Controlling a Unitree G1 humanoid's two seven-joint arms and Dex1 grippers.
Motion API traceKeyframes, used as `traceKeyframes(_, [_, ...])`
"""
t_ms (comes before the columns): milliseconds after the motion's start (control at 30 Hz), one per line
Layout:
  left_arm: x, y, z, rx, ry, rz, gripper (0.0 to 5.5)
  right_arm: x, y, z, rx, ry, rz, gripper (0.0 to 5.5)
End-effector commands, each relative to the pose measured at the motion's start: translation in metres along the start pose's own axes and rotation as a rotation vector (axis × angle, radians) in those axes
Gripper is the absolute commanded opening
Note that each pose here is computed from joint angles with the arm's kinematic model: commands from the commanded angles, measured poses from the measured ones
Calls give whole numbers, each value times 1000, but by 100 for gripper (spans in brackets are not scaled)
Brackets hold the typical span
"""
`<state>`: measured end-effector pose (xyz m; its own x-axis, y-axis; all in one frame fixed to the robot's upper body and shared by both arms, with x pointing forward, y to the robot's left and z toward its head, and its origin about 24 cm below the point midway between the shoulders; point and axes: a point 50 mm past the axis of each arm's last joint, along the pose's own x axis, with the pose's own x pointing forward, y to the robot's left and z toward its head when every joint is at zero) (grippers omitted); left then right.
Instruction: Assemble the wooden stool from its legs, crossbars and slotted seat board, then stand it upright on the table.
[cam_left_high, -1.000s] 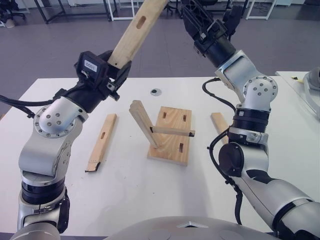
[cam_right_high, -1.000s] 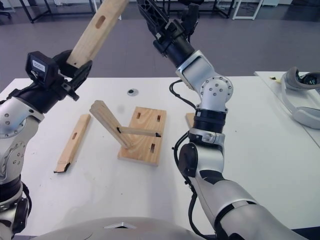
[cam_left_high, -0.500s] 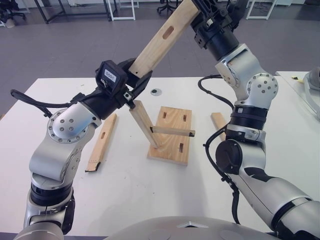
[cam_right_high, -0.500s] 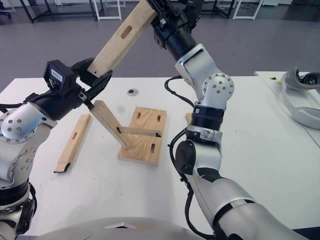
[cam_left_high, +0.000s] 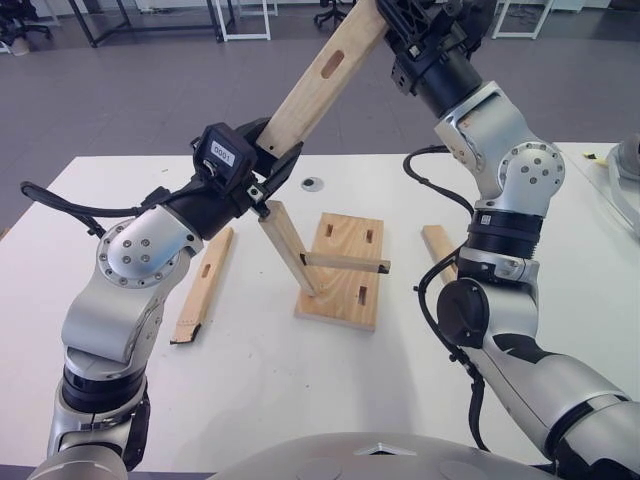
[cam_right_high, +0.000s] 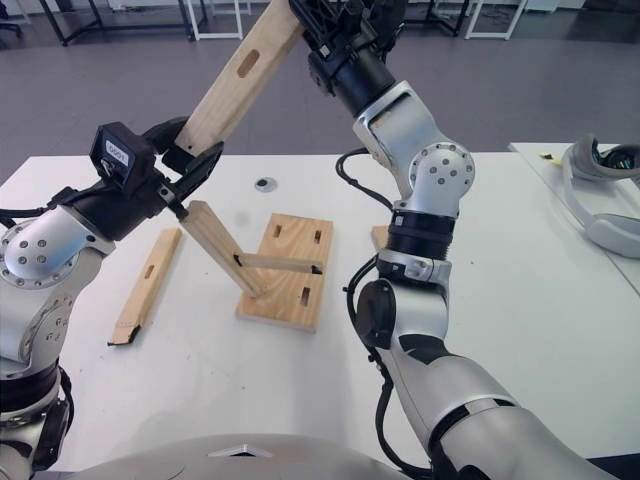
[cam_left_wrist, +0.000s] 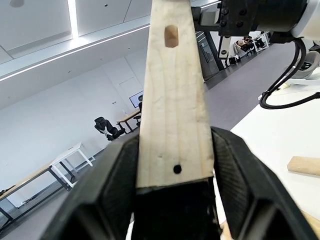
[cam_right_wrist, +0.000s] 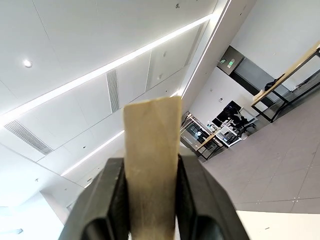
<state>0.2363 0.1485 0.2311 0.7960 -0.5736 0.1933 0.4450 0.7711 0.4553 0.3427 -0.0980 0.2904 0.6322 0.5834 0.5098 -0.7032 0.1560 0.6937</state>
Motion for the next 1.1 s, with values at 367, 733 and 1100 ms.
traceKeyframes(367, [-89,-16,-113,-420,472,329,431,-181,-52,-11,-393,-212,-810,101])
traceKeyframes(733, [-85,-54,-152,-536,594,161,431,-221,-61,-38,-135,-185,-984,101])
traceKeyframes(1100, [-92,-66,-181,-437,764,38,431,-206,-65,-29,-353,-98,-978,101])
